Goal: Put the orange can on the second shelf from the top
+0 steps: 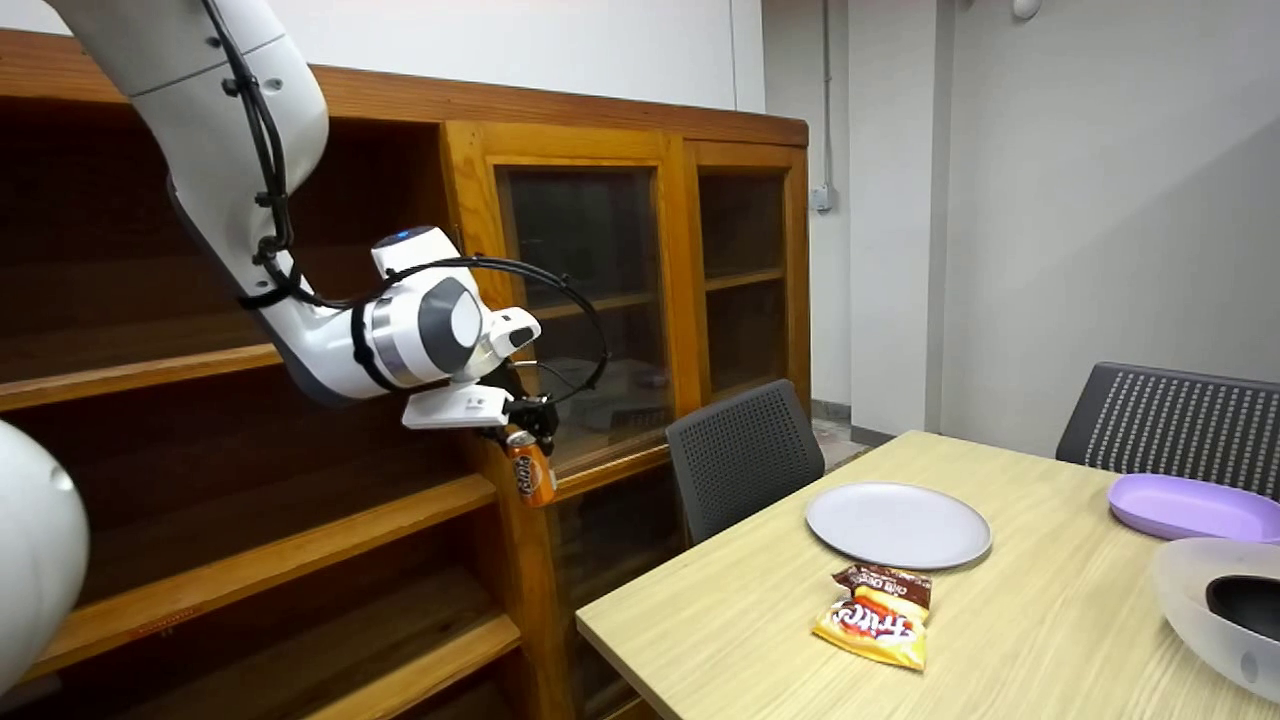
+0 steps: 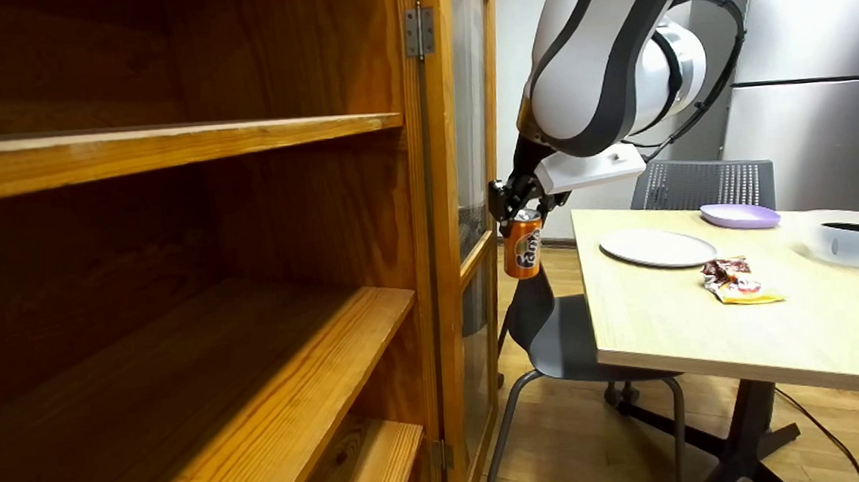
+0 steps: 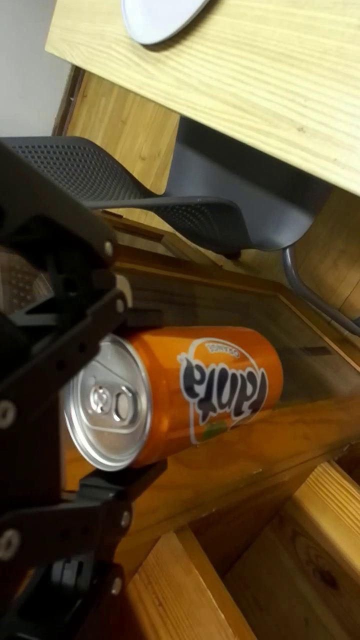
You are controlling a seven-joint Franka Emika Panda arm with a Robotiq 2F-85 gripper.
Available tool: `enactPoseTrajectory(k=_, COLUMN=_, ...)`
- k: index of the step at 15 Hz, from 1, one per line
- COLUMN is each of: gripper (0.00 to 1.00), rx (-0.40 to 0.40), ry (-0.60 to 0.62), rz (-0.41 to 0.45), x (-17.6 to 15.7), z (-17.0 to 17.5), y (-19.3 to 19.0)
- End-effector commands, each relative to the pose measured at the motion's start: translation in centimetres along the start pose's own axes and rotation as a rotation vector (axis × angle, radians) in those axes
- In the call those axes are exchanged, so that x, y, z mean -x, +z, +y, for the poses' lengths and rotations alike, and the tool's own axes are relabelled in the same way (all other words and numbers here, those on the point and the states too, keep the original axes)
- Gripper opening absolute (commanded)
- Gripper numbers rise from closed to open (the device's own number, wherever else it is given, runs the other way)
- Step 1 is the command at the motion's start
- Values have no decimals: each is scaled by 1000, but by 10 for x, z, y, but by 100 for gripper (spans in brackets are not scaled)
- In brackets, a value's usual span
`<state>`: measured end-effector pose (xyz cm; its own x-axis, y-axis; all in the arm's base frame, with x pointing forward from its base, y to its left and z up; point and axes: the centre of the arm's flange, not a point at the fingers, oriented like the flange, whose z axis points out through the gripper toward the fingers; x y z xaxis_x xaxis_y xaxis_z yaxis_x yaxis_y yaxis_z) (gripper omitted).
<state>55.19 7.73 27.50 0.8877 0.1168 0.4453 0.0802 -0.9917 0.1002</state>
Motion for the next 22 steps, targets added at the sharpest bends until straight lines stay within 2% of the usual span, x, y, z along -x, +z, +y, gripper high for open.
enactPoseTrajectory(k=1, gripper=38, rx=-18, ry=-74, rz=-9, x=-20, z=-17, y=-8)
enactPoseTrajectory(k=10, gripper=38, rx=-75, ry=-199, rz=-14, x=-22, z=-60, y=-13)
enactPoseTrajectory(k=22, gripper=38, rx=-157, ry=-328, rz=4, x=-27, z=-97, y=-15)
